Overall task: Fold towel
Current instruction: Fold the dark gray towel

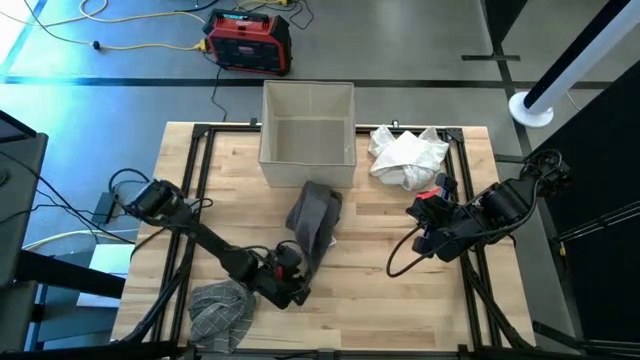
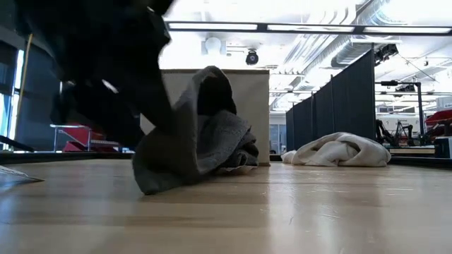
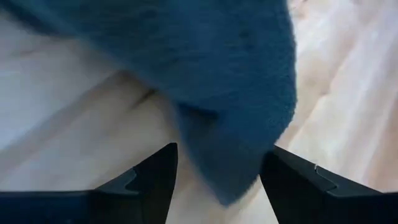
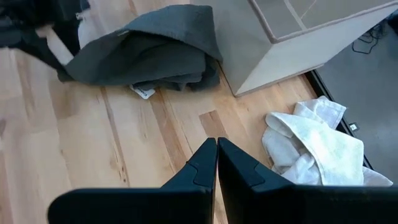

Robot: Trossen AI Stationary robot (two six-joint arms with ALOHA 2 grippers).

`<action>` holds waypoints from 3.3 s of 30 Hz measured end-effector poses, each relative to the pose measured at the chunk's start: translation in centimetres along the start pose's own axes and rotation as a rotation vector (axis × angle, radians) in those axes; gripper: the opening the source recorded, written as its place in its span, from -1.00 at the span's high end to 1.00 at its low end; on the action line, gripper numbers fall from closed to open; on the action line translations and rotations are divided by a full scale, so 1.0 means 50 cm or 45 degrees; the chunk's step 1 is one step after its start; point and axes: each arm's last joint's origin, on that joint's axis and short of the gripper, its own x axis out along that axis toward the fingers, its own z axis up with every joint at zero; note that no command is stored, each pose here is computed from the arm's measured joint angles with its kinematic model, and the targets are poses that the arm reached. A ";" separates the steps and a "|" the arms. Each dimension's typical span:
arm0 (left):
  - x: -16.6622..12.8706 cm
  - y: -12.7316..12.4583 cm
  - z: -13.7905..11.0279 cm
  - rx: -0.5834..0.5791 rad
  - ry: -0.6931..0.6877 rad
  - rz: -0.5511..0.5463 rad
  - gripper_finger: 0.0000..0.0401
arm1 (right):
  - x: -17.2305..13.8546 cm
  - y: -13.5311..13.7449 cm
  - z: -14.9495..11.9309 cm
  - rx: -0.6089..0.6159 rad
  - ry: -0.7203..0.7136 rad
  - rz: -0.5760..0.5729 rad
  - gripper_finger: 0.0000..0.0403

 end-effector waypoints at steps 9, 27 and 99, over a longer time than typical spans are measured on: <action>0.065 -0.012 -0.030 -0.064 0.038 -0.119 0.01 | 0.000 -0.001 0.001 -0.001 -0.022 -0.025 1.00; -0.194 -0.103 0.080 0.200 0.602 -0.438 0.99 | 0.000 0.005 -0.004 -0.112 0.091 0.102 1.00; -0.482 0.020 0.246 0.631 0.359 0.234 1.00 | 0.029 0.077 0.083 -0.056 -0.543 -0.035 0.96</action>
